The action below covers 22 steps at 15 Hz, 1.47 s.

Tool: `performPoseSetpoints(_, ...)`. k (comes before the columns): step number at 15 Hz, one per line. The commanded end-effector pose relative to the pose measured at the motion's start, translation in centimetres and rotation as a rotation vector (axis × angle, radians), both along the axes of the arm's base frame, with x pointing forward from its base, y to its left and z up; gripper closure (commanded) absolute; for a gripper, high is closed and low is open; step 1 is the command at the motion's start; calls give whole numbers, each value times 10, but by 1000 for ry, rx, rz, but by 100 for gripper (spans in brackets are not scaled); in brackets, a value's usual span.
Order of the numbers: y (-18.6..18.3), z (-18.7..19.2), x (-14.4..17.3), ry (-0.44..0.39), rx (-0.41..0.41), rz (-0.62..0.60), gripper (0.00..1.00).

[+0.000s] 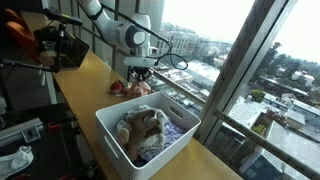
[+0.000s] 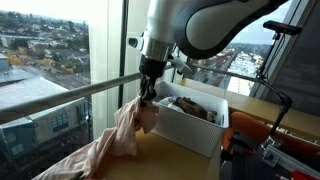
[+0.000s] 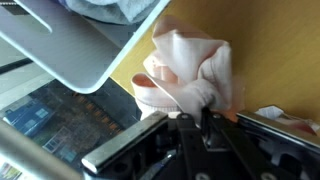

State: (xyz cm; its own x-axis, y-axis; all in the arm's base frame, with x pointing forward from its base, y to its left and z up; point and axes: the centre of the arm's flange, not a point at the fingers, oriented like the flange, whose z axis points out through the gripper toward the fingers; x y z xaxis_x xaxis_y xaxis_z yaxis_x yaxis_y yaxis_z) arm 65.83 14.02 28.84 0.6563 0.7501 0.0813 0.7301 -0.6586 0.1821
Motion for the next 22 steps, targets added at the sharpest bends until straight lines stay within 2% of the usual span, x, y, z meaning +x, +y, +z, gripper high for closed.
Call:
performPoseSetpoints(1,-12,71,-24,-67,16,-29,97)
performPoseSetpoints(7,-39,161,-39,-177,20,-75,97)
performPoseSetpoints(11,-82,236,-52,-254,35,-142,97)
performPoseSetpoints(17,-152,350,-77,-382,15,-265,97)
performPoseSetpoints(22,-192,406,-94,-444,8,-346,97)
